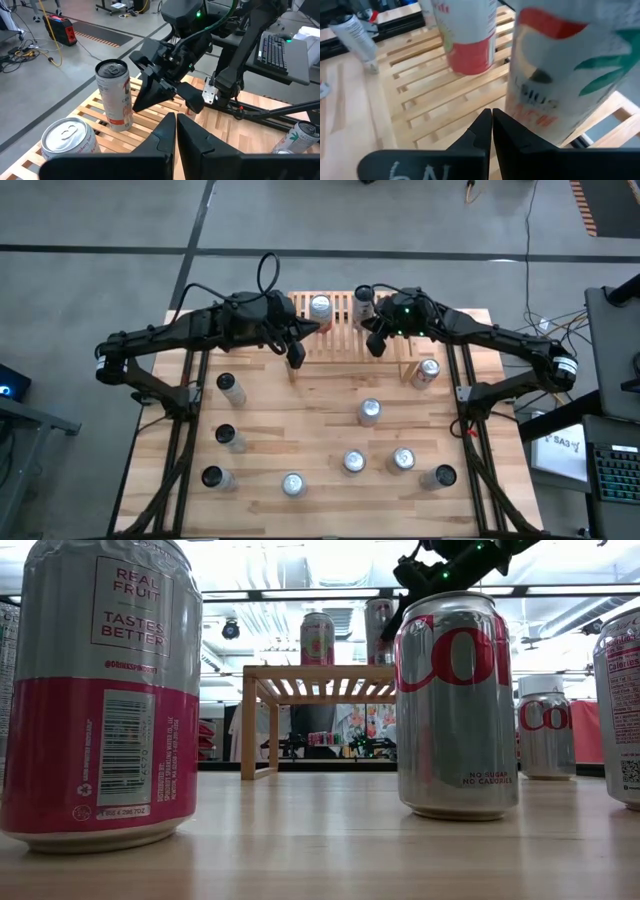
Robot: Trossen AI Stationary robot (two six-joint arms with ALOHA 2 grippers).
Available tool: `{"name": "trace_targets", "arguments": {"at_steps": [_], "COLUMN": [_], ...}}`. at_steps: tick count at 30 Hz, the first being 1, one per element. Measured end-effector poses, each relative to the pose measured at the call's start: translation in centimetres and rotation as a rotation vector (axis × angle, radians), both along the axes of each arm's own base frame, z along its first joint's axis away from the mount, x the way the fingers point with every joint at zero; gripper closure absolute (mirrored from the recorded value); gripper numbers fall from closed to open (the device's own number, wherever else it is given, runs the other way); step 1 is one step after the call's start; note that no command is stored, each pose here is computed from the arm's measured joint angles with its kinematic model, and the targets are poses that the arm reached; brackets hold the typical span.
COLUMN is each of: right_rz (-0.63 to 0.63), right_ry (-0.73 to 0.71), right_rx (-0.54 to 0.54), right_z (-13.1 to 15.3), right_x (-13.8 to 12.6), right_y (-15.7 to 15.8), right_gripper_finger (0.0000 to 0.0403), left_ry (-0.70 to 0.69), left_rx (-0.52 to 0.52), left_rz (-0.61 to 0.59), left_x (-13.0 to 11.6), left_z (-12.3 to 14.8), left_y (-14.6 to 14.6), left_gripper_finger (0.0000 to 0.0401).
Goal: Place canned beverage on shelf
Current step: Put the center white soda can on the shelf
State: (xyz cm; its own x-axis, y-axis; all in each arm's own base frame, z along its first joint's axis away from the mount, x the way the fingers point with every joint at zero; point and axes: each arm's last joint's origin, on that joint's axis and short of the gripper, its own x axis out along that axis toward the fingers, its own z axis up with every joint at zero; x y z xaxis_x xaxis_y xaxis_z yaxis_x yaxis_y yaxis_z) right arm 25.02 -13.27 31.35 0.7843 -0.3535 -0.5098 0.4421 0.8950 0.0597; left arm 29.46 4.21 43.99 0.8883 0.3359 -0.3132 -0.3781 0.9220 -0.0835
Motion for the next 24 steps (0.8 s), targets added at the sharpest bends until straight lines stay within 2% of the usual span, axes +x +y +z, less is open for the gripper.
{"name": "trace_targets", "arguments": {"at_steps": [6, 14, 24], "right_rz": [0.010, 0.000, -0.024], "right_ry": [0.015, -0.041, -0.083], "right_rx": [-0.011, -0.023, -0.075], "right_z": [-0.7, -2.0, -1.9], "right_x": [0.0, 0.2, 0.5], "right_y": [0.0, -0.1, -0.5], "right_gripper_finger": [0.0394, 0.0394, 0.0394], "left_ry": [0.000, -0.004, -0.006], "left_rx": [0.000, 0.000, 0.001], "left_rz": [0.000, 0.006, 0.009], "left_x": [0.0, 0.0, 0.0], "left_z": [0.0, 0.0, 0.1], "left_y": [0.0, 0.2, 0.3], "left_gripper_finger": [0.0401, 0.0401, 0.0401]}}
